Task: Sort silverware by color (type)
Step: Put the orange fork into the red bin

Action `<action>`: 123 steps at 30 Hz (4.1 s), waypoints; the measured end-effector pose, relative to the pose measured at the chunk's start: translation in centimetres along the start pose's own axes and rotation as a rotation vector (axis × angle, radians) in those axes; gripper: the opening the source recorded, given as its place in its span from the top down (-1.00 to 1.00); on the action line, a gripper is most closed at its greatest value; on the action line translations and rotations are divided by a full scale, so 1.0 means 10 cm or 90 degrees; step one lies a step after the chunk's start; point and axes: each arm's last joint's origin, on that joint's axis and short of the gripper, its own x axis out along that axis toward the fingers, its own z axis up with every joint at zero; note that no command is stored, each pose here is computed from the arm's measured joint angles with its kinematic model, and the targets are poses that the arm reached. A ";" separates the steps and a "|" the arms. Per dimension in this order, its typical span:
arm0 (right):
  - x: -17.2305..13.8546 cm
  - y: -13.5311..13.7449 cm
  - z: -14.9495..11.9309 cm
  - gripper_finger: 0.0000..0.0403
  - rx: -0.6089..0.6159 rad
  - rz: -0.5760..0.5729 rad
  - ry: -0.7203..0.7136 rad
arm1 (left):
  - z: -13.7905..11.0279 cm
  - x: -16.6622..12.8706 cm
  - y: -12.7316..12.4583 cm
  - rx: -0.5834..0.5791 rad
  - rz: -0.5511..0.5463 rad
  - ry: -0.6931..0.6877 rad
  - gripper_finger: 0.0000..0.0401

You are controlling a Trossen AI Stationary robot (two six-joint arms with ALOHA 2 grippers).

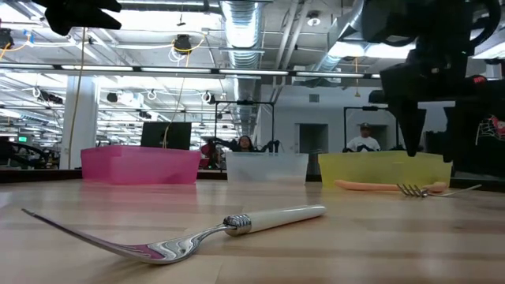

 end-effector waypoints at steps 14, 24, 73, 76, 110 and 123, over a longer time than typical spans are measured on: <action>0.26 0.07 0.16 -0.26 -0.056 -0.003 0.043 | -0.01 0.00 0.01 0.005 0.004 0.004 -0.06; 0.41 0.15 0.30 -0.26 -0.037 -0.002 0.026 | -0.01 0.00 0.01 0.005 0.003 0.005 -0.06; 0.40 0.07 0.43 0.91 0.149 0.017 -0.073 | -0.01 0.00 0.01 0.002 0.003 0.004 -0.06; 0.39 0.07 0.45 0.89 0.156 0.016 -0.087 | -0.01 0.00 0.01 0.002 0.003 0.004 -0.06; -0.68 0.31 1.29 0.91 0.094 -0.126 -0.556 | -0.01 0.00 0.01 0.002 0.003 0.004 -0.06; -1.18 0.10 1.38 0.91 -0.001 -0.095 -0.869 | -0.01 0.00 0.01 0.004 0.000 0.008 -0.06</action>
